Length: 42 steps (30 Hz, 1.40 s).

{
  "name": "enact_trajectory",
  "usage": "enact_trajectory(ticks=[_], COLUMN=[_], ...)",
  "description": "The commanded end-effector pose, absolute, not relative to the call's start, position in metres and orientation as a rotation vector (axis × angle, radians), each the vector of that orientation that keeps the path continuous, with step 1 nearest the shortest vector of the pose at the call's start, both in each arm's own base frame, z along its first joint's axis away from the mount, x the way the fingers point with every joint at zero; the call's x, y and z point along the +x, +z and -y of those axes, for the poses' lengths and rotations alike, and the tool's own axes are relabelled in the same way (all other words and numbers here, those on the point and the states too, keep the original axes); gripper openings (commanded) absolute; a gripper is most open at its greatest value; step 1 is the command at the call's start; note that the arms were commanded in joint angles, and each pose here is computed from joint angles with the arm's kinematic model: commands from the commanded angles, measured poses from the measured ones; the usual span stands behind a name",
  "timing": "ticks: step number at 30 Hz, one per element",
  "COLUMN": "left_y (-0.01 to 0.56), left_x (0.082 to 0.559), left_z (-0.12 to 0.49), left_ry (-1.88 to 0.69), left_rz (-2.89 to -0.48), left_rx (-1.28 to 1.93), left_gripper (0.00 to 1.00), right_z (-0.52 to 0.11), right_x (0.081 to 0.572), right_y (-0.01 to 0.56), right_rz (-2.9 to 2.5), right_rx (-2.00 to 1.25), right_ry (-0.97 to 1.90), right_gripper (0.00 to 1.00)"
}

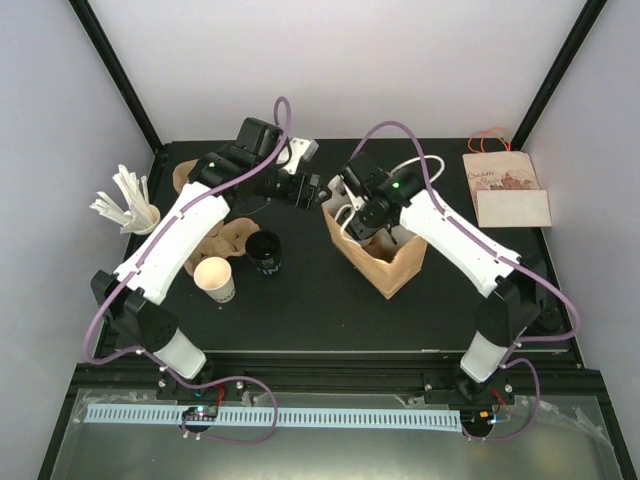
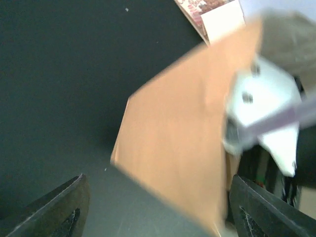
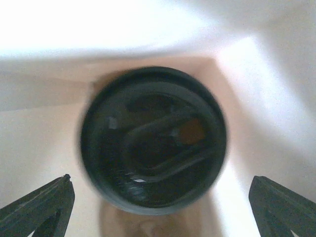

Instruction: Pack the takeout coffee

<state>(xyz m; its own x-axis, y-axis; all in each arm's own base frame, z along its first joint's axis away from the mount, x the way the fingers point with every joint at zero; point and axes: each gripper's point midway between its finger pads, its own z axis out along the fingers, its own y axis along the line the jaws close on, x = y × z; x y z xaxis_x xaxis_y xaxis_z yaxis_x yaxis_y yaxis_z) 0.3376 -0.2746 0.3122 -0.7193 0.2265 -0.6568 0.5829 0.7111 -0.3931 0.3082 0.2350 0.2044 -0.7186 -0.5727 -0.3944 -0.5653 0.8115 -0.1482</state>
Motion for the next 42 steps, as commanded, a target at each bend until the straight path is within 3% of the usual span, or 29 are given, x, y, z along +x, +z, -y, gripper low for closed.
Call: enact_trajectory(ticks=[1,8,18,24,28,30,33,34,36,39,40,41,42], left_y=[0.328,0.337,0.316,0.326,0.316,0.308,0.302,0.301,0.298,0.294,0.294,0.295,0.298], left_x=[0.327,0.331,0.332,0.304,0.295,0.291,0.293,0.296,0.303,0.313,0.316,0.318,0.320], left_z=[0.259,0.253,0.261,0.267,0.260,0.262,0.270,0.272,0.277,0.279,0.279,0.280,0.281], left_ry=[-0.841,-0.899,-1.022,-1.197,-1.175,-1.206,-1.274,-1.289,-1.310,-1.282,-1.272,-1.270,-1.278], left_rz=[-2.291,-2.201,-2.336,-2.376,-2.481,-2.521,-2.540,-2.539,-2.537,-2.537,-2.530,-2.519,-2.506], left_rx=[0.549,0.523,0.512,0.530,0.526,0.534,0.547,0.542,0.528,0.519,0.524,0.533,0.540], left_gripper=[0.81,0.89,0.86,0.89,0.89,0.81,0.42,0.35,0.28,0.27,0.22,0.08,0.02], right_z=[-0.241,-0.241,-0.231,-0.228,-0.229,-0.229,-0.233,-0.234,-0.236,-0.236,-0.235,-0.234,-0.233], right_x=[0.342,0.354,0.356,0.363,0.366,0.369,0.370,0.370,0.370,0.370,0.369,0.368,0.368], right_y=[0.211,0.201,0.219,0.228,0.229,0.231,0.234,0.235,0.238,0.244,0.246,0.248,0.249], right_rz=[-2.569,-2.621,-2.586,-2.573,-2.567,-2.561,-2.557,-2.555,-2.550,-2.538,-2.536,-2.533,-2.531], right_rx=[-0.705,-0.663,-0.629,-0.611,-0.603,-0.595,-0.587,-0.585,-0.578,-0.573,-0.574,-0.573,-0.574], right_ry=[-0.028,-0.034,-0.069,-0.077,-0.074,-0.067,-0.043,-0.032,-0.016,-0.006,-0.007,-0.009,-0.011], right_gripper=[0.99,0.99,0.98,0.98,0.98,0.98,0.98,0.98,0.98,0.98,0.98,0.98,0.98])
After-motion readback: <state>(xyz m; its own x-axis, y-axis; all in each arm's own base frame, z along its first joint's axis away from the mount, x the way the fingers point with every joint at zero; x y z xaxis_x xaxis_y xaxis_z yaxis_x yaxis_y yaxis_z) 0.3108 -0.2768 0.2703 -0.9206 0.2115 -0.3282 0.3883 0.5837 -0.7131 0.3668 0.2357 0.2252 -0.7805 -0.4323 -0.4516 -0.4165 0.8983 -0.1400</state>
